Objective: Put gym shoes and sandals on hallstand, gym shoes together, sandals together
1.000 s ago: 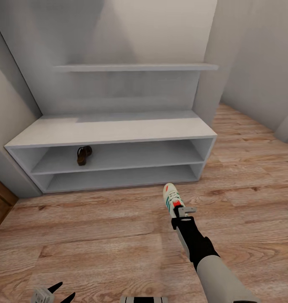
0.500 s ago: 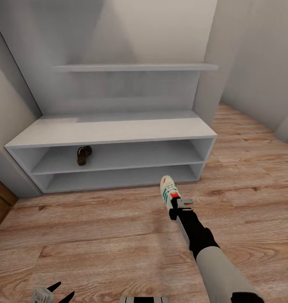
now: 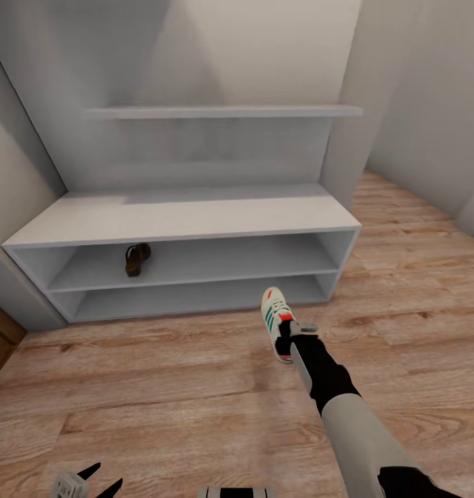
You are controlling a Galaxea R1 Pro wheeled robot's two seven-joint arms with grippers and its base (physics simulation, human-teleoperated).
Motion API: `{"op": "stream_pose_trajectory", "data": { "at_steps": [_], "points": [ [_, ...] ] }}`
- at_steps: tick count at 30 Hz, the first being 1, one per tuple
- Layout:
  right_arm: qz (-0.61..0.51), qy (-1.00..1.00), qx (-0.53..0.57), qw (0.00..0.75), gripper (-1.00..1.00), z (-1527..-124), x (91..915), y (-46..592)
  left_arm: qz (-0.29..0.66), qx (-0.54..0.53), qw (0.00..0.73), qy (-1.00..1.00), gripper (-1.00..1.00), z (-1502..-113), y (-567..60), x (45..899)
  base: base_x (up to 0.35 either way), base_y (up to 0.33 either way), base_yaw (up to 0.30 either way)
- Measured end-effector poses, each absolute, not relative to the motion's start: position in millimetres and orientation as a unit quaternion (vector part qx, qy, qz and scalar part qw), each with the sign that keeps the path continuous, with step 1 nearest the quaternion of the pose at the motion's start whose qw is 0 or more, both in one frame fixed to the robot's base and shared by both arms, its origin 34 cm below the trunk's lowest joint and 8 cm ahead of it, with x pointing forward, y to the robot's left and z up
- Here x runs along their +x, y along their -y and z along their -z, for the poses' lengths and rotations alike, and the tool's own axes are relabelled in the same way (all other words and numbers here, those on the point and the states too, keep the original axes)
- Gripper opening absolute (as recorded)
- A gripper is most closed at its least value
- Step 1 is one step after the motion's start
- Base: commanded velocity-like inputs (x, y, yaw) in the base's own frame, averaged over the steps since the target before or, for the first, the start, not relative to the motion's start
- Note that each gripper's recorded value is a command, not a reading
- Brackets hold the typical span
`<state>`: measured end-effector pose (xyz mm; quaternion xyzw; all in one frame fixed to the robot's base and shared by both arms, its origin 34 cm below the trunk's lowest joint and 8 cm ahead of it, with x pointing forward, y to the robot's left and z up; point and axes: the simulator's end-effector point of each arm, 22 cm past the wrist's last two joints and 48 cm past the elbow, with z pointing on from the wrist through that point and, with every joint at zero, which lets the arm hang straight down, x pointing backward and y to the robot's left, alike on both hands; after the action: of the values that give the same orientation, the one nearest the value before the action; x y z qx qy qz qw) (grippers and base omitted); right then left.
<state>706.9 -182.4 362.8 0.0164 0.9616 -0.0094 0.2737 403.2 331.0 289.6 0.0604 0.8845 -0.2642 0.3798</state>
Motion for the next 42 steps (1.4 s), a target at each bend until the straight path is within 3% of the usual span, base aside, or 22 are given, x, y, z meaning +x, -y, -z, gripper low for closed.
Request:
{"op": "stream_pose_trajectory", "data": {
  "at_steps": [23, 42],
  "points": [
    [0.009, -0.962, 0.016, 0.274, -1.0, -362.9, 707.1, 181.9, 0.264, 0.06, 0.381, -0.884, 1.0, -290.5, -332.3, 403.6, 0.284, 0.196, 0.0],
    [0.009, -0.962, 0.016, 0.274, -1.0, -363.0, 707.2, 182.0, 0.265, 0.061, 0.38, -0.884, 1.0, -290.1, -330.7, 403.0, 0.323, 0.088, 0.0]
  ]
}}
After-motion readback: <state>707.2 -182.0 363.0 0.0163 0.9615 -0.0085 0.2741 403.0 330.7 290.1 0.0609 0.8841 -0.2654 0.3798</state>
